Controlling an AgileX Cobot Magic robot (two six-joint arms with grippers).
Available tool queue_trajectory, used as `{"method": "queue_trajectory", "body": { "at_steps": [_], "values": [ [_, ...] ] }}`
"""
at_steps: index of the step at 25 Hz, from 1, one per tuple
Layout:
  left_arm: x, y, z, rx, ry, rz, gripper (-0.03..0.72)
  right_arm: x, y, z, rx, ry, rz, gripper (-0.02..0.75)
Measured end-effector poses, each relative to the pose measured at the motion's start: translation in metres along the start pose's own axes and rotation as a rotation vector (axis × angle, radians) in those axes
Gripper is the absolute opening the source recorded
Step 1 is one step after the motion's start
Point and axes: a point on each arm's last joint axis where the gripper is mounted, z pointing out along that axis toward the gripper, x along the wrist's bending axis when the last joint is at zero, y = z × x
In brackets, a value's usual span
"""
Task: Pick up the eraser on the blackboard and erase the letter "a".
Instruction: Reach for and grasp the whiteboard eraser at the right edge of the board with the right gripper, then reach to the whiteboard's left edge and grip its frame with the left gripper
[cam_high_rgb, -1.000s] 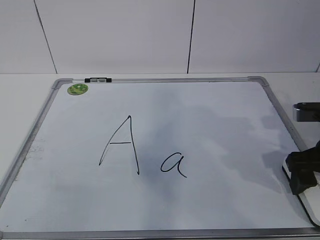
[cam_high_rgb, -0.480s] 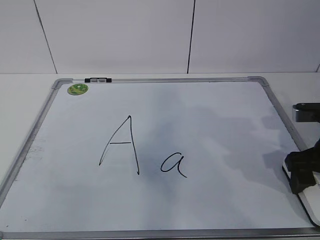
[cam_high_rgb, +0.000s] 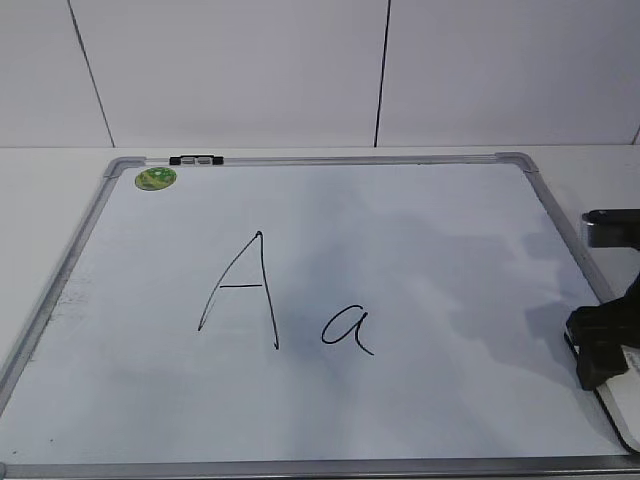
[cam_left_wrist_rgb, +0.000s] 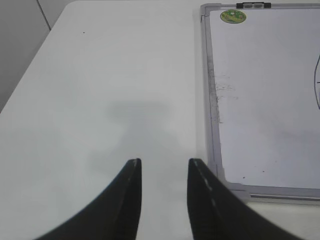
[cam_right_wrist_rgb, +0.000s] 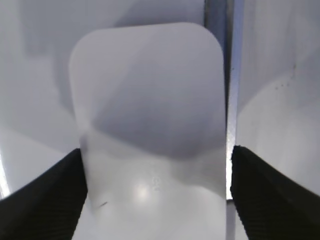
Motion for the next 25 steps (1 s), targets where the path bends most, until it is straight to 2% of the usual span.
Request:
{"method": "queue_trajectory", "body": {
  "at_steps": [10, 17, 25],
  "values": [
    [0.0000, 0.0000, 0.0000, 0.000, 0.000, 0.000, 0.235, 0.0007, 0.0021, 0.0046, 0.000, 0.001, 0.001, 0.666],
    [0.0000, 0.0000, 0.0000, 0.000, 0.000, 0.000, 0.235, 0.0008, 0.0026, 0.0046, -0.006, 0.002, 0.001, 0.580],
    [0.0000, 0.0000, 0.0000, 0.000, 0.000, 0.000, 0.235, 0.0008, 0.0028, 0.0046, -0.008, 0.003, 0.001, 0.535]
  ]
}}
